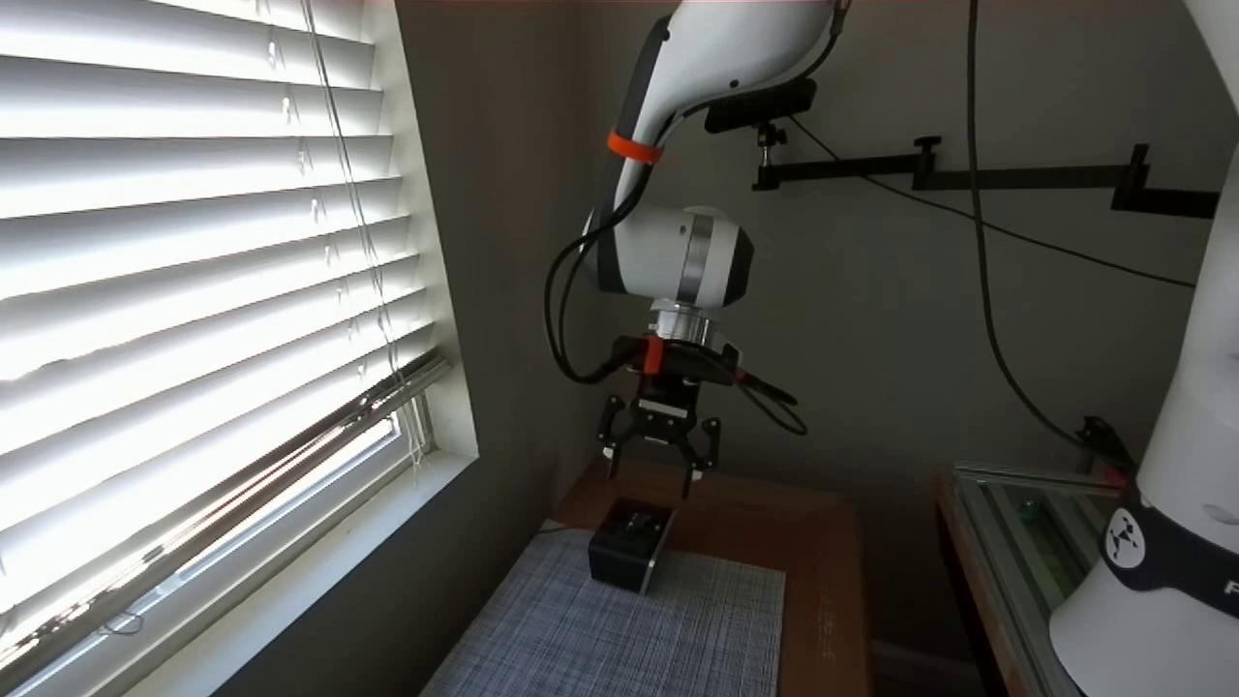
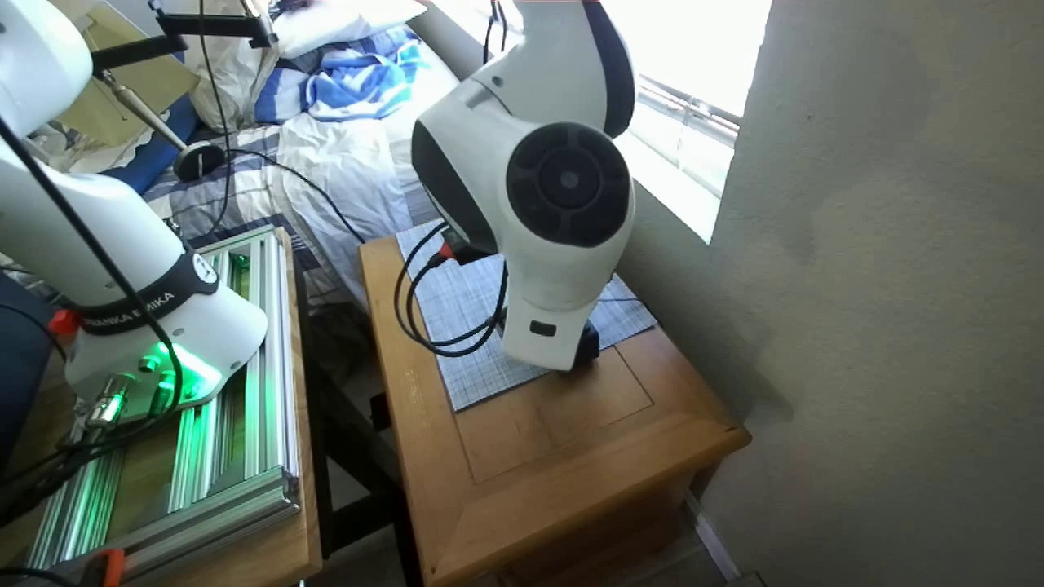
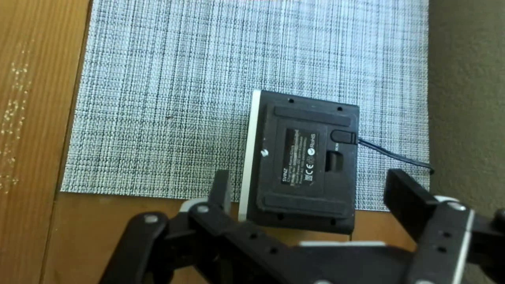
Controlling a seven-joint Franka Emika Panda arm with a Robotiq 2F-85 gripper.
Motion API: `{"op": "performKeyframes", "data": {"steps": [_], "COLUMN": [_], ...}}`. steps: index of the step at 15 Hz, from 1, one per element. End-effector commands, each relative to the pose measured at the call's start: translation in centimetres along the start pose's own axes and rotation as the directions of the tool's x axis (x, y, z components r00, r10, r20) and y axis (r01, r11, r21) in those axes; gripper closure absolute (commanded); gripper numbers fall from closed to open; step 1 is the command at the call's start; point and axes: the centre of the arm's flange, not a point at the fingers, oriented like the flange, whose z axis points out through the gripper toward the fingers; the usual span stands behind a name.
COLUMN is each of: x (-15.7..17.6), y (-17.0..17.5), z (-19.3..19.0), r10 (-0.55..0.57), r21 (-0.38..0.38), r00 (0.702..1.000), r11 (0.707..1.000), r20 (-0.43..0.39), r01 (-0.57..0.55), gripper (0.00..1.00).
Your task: Lift the alarm clock and put it up straight
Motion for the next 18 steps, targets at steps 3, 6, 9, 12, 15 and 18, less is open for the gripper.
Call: {"op": "performKeyframes", "data": {"steps": [3, 6, 9, 12, 15, 18], "x": [3.4, 4.5, 5.5, 6.4, 7.2, 7.9], "y": [-0.5, -0.5, -0.2, 0.0, 0.1, 0.0], "z": [2.7, 3.4, 3.4, 3.3, 3.4, 3.7], "r10": [0.045, 0.067, 0.077, 0.086, 0.092, 0.093], "r21": [0.055, 0.047, 0.041, 0.032, 0.029, 0.025], "r00": [0.993, 0.986, 0.982, 0.979, 0.978, 0.976], "r11": [0.997, 0.996, 0.995, 0.995, 0.995, 0.995], "r20": [0.109, 0.155, 0.175, 0.184, 0.187, 0.196], "r01": [-0.051, -0.075, -0.086, -0.094, -0.099, -0.1], "gripper": [0.0, 0.0, 0.0, 0.0, 0.0, 0.0]}}
